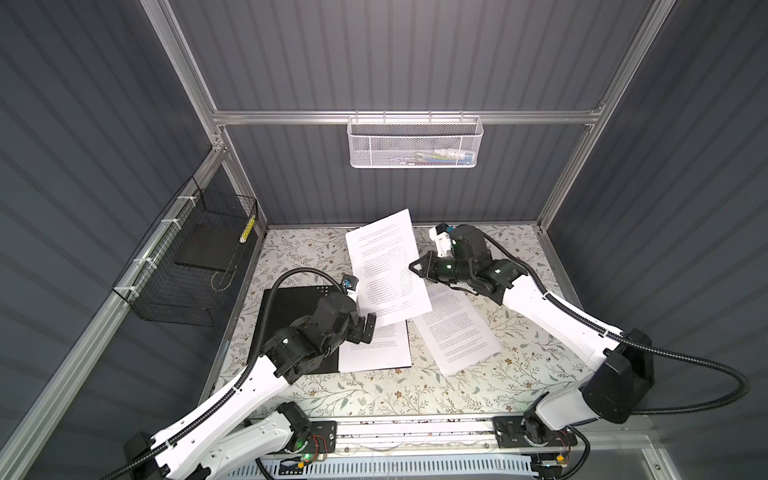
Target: Put the files into the folder
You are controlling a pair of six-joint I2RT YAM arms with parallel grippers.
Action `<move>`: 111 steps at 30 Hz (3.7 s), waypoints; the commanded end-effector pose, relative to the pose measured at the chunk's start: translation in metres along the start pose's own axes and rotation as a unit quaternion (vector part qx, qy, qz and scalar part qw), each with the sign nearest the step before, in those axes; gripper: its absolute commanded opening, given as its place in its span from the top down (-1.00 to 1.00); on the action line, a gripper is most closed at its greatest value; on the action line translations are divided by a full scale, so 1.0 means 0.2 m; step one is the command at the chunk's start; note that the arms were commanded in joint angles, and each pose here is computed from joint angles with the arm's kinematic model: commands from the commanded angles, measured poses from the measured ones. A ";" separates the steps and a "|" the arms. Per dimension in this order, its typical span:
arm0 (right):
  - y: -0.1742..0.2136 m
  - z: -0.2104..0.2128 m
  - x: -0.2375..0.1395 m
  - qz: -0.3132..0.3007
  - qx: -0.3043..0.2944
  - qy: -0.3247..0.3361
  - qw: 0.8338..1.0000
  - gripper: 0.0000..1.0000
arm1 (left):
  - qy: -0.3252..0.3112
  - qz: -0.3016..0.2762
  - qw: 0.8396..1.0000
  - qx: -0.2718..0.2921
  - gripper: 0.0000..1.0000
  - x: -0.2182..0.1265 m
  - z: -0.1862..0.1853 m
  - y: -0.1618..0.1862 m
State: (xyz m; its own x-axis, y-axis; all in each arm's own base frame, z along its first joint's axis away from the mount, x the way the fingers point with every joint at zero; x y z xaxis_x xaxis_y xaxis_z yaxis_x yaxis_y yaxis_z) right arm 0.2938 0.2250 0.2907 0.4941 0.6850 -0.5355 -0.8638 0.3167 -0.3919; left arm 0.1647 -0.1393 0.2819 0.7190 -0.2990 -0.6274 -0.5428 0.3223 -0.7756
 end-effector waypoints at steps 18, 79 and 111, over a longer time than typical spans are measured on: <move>0.42 -0.37 0.48 0.046 0.057 0.095 0.993 1.00 | 0.081 0.072 0.993 -0.034 -1.00 0.19 0.03 0.05; 0.57 -0.35 0.67 0.102 0.056 0.077 0.990 0.84 | 0.108 0.089 0.989 -0.037 -1.00 0.23 0.02 0.07; 0.14 -0.52 0.08 0.046 -0.026 0.201 0.978 -0.98 | 0.260 0.059 0.960 -0.087 -1.00 0.27 -0.13 -0.03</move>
State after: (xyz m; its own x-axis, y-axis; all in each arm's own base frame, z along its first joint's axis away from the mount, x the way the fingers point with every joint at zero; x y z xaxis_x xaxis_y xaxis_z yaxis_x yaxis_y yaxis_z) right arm 0.2717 0.2075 0.1936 0.4447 0.4519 -0.7733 -0.8926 0.2952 -0.3408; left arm 0.1943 -0.1610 0.2486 0.4398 -0.5634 -0.6994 -0.6945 0.2803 -0.6626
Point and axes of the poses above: each gripper's point midway between its finger pads, its own x axis out along the fingers, its own z axis along the line the jaws close on, y = z × x, the point moved 10 cm from there along -x, back along the fingers, and after that the axes turned 5 degrees about x, right-handed, at the moved point
